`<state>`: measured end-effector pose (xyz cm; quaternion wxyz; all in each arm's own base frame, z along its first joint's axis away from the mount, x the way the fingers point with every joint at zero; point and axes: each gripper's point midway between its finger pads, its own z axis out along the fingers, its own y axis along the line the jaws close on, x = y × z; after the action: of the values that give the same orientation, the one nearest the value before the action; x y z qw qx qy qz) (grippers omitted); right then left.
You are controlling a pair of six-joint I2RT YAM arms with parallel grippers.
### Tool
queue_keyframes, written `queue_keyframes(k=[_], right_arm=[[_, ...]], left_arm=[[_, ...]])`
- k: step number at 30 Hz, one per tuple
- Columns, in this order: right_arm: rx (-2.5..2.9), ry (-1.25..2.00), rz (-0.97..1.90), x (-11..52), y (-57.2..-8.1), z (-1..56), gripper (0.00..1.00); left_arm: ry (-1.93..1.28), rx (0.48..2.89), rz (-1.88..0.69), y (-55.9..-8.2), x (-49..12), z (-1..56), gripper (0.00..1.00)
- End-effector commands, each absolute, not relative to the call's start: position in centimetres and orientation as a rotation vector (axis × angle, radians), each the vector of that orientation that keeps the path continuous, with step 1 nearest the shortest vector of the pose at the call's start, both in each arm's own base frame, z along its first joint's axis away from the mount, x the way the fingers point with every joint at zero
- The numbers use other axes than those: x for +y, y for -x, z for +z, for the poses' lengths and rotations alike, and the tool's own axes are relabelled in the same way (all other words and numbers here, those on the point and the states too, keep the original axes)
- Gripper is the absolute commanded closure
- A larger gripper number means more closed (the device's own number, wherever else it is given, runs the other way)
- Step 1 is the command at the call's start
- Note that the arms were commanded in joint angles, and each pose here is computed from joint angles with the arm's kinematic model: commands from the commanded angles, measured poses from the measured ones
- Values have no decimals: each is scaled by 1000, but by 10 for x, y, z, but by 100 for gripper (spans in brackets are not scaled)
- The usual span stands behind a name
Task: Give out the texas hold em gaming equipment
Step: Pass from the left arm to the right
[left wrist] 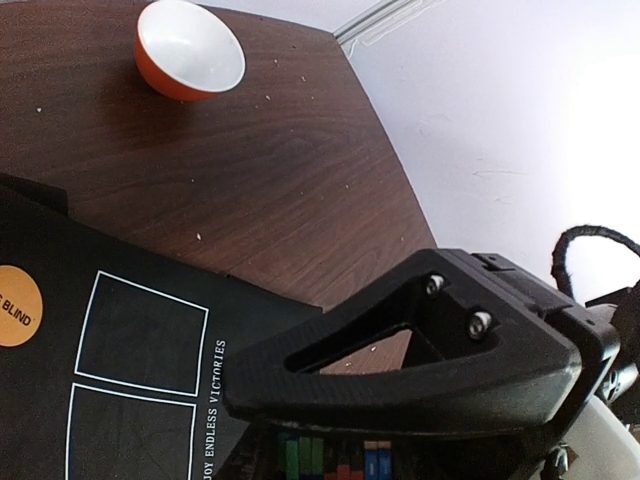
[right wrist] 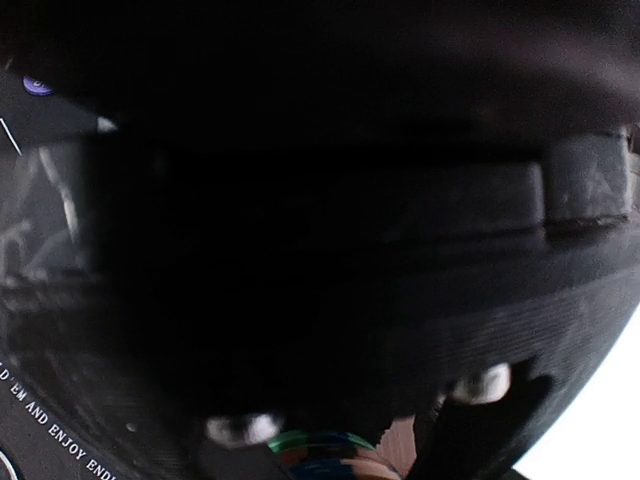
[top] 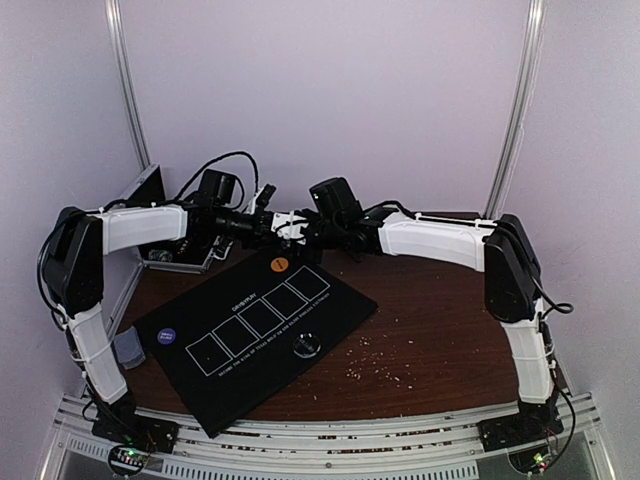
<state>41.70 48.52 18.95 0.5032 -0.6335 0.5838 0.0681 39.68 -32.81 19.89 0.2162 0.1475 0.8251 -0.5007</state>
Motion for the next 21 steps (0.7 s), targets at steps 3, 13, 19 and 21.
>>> queue_keyframes(k=[3,13,19,21], right_arm=[[1406,1454,162,491,-425,204,49],[1395,1461,160,486,-418,210,41],[1376,1472,185,487,-413,212,49],[1383,1475,186,487,-414,210,55]], left_arm=[[-459,2199,-1438,-393,-334,222,100],[-385,2231,-1367,-404,-323,212,100],[-374,2231,-1359,-406,-320,213,100],[-372,2231,-1360,-406,-319,213,100]])
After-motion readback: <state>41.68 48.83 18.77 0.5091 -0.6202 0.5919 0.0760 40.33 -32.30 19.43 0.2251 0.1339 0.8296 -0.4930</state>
